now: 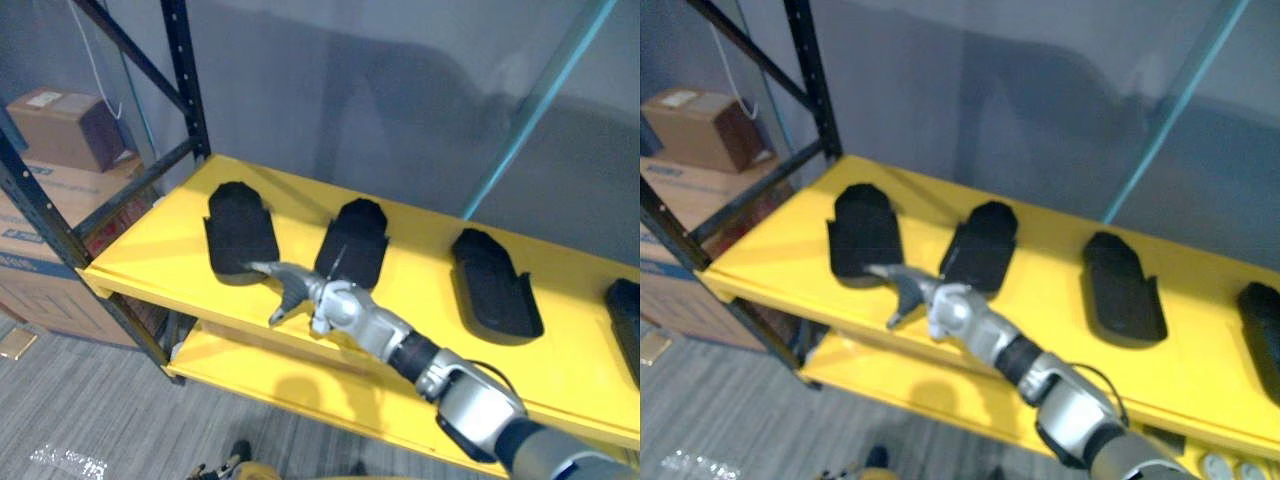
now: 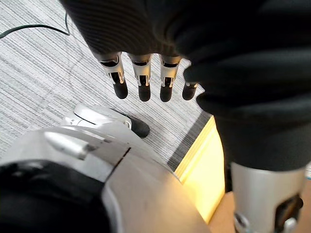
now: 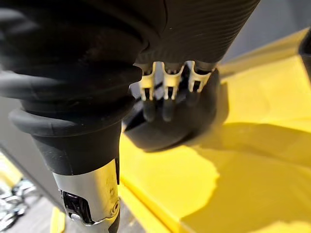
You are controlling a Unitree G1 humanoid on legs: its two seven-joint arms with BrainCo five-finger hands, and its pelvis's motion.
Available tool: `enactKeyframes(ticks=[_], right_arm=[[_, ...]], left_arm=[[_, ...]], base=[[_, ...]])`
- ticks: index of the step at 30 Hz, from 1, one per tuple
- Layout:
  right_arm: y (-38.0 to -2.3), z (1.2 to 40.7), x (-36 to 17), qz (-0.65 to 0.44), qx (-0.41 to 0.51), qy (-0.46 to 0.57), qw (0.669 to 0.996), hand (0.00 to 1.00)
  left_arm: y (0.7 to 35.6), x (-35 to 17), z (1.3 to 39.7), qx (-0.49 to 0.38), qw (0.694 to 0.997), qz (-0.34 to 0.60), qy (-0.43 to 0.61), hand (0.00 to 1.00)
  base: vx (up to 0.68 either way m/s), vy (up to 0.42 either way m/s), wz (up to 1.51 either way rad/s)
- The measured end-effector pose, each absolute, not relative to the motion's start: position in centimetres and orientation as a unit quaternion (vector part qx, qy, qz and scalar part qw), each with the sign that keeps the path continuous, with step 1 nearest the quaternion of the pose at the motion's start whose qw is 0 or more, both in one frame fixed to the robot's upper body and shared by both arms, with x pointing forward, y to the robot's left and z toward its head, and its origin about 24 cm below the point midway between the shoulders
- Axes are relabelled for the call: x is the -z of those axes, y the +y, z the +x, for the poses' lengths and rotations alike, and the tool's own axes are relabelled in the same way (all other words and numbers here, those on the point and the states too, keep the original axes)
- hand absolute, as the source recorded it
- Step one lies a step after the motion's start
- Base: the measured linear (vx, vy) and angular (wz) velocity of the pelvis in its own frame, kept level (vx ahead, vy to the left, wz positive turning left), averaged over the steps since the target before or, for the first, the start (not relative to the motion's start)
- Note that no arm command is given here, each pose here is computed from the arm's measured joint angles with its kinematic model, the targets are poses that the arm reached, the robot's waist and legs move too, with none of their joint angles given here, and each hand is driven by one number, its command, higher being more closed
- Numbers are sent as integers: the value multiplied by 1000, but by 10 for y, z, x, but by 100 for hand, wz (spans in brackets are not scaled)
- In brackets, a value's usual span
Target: Walk over and take plastic housings, then place them on the shelf
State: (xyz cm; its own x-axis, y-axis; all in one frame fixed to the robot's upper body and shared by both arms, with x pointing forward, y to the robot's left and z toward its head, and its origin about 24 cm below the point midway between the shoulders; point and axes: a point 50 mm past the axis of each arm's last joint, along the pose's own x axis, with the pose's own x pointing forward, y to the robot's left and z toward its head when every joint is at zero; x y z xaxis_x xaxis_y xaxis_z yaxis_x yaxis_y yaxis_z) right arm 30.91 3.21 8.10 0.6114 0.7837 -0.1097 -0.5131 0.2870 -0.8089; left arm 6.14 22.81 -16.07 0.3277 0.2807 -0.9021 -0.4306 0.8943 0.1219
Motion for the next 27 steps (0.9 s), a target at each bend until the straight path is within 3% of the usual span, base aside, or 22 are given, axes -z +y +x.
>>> enactKeyframes(ticks=[11, 17, 27], right_arm=[[59, 280, -118, -357, -501, -250, 748, 0], [64, 283, -148, -389, -465, -322, 727, 0], [63, 292, -149, -467, -411, -336, 708, 0]], left_arm=[[227, 160, 64, -216, 816, -69, 532, 0], [227, 160, 64, -215, 816, -66, 533, 0], [229, 160, 63, -221, 810, -62, 540, 0]], base=[[0, 0, -1], [0, 0, 0], [0, 0, 0]])
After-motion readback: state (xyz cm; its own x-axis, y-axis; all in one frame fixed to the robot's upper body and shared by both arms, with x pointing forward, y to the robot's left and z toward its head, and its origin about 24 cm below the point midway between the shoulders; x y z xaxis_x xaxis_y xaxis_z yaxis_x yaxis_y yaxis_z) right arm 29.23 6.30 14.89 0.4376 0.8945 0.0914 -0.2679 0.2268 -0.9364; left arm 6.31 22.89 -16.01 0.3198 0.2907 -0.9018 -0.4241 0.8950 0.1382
